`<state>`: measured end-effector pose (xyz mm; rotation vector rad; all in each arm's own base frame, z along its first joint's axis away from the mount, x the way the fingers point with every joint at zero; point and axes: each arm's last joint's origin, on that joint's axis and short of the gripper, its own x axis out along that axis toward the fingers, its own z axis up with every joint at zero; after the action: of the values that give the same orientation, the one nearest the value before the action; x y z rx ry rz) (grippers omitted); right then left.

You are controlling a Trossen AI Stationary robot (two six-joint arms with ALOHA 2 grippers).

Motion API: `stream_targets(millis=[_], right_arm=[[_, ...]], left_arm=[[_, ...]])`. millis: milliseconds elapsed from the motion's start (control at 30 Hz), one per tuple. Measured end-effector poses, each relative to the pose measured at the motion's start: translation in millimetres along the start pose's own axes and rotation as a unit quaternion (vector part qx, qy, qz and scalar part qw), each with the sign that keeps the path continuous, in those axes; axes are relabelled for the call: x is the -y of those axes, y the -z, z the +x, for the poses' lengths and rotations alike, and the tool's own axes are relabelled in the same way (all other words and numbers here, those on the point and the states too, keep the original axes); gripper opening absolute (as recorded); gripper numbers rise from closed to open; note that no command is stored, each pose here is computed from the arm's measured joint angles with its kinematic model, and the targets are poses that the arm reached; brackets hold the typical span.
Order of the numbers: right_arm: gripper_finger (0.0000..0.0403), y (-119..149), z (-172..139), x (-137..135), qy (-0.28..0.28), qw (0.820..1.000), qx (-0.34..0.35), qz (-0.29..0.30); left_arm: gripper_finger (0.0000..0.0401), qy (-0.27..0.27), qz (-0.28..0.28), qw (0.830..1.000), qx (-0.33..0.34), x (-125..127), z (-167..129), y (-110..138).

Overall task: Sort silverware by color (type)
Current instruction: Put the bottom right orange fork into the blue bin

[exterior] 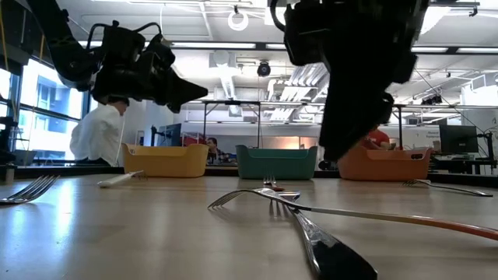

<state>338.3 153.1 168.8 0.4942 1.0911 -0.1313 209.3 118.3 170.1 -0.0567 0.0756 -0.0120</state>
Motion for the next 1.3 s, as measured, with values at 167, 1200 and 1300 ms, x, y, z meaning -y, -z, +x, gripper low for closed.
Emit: stream_targets(millis=[167,1200,1300], right_arm=[[0.014,4.9,9.9,-15.7,-0.005,1.0,-0.007,-0.015],[0.0032,1.7,45.6,-31.6,0.095,0.99,-0.094,-0.037],[0.0015,1.8,45.4,-31.4,0.092,0.988,-0.099,-0.075]], left_arm=[[0.0,0.0,-0.003,1.0,-0.011,0.4,-0.6,3.2],[0.0,0.006,-0.006,1.0,-0.026,1.0,-0.5,6.6],[0.0,0.007,-0.004,1.0,-0.026,1.0,-0.5,6.6]])
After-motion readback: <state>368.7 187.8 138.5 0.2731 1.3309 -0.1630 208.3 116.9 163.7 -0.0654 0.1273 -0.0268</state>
